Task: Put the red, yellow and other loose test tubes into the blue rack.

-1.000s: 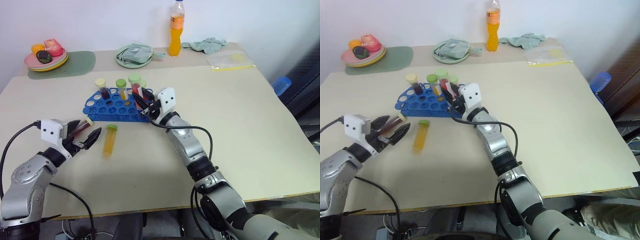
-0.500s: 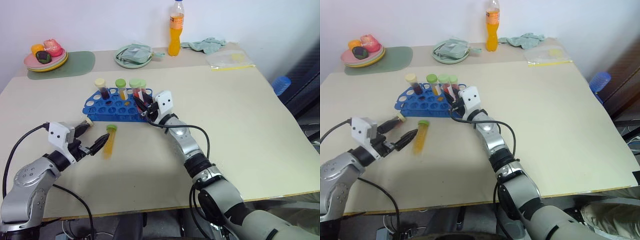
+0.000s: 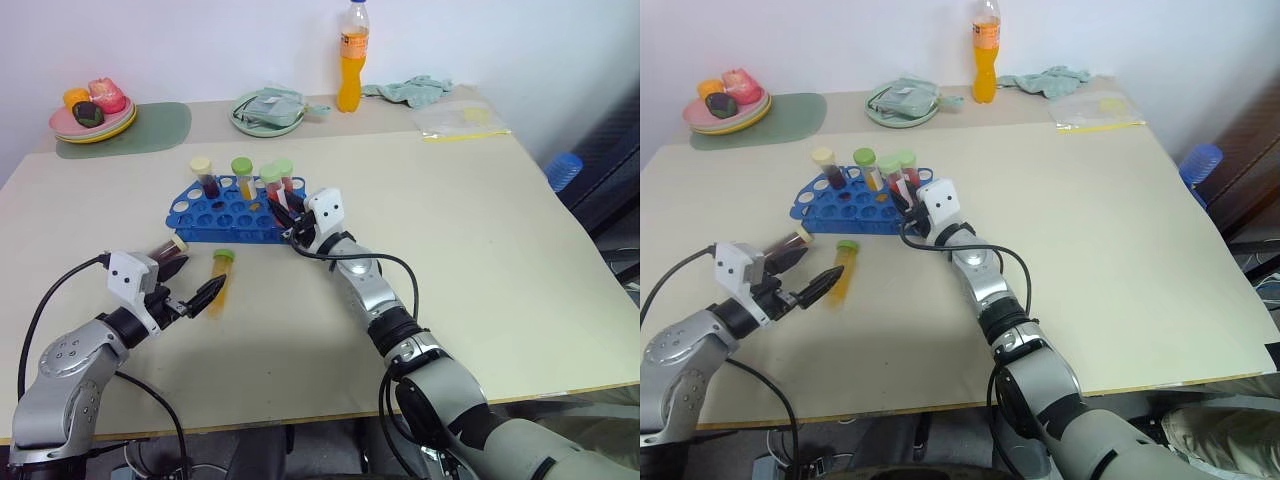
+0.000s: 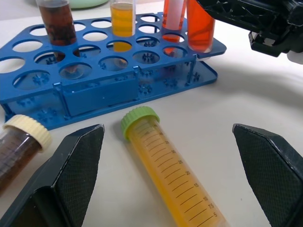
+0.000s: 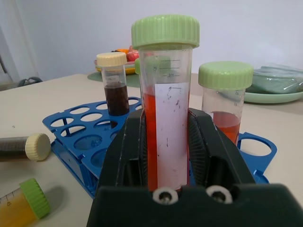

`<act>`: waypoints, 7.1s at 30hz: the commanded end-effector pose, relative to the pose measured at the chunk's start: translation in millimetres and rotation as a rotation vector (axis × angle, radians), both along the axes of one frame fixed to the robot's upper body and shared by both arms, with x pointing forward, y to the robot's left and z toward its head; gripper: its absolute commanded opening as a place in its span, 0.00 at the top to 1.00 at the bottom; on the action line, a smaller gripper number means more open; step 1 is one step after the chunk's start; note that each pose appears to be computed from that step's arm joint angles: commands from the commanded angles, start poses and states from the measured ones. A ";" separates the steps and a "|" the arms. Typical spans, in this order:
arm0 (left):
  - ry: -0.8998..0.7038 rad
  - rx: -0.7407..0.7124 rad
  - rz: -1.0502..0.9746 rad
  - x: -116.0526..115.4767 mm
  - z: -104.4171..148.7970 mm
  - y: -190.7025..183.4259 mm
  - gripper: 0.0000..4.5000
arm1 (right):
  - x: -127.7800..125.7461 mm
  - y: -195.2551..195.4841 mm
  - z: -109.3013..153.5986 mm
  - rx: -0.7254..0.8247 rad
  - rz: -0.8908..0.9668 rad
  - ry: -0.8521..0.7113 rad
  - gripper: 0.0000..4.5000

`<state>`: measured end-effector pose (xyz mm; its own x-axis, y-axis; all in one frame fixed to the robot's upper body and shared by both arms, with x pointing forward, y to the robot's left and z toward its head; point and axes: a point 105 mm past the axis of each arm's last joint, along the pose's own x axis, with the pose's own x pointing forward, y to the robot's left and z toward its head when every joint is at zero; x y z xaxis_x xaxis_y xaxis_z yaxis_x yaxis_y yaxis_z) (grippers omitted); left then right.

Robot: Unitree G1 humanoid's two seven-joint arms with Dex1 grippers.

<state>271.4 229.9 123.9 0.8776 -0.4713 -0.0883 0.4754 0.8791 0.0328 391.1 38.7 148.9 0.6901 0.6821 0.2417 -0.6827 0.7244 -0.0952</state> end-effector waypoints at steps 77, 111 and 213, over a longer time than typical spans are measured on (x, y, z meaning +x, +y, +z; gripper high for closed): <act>-0.628 -0.001 0.342 72.4 93.3 -83.3 0.84 | -108.2 -91.3 8.4 -0.300 0.342 0.075 0.06; -0.508 -0.076 0.375 108.1 35.7 -88.0 0.84 | -108.7 -93.6 7.3 -0.284 0.289 0.081 0.06; -0.587 -0.044 0.629 84.0 81.1 -19.3 0.84 | -109.9 -93.9 -4.7 -0.399 0.336 0.046 0.06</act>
<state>356.1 217.6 191.5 0.9013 0.1440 0.4086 -0.1921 0.9782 0.0790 282.3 -57.1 132.3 0.4208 0.8956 -0.1440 -0.8922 0.3799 -0.2443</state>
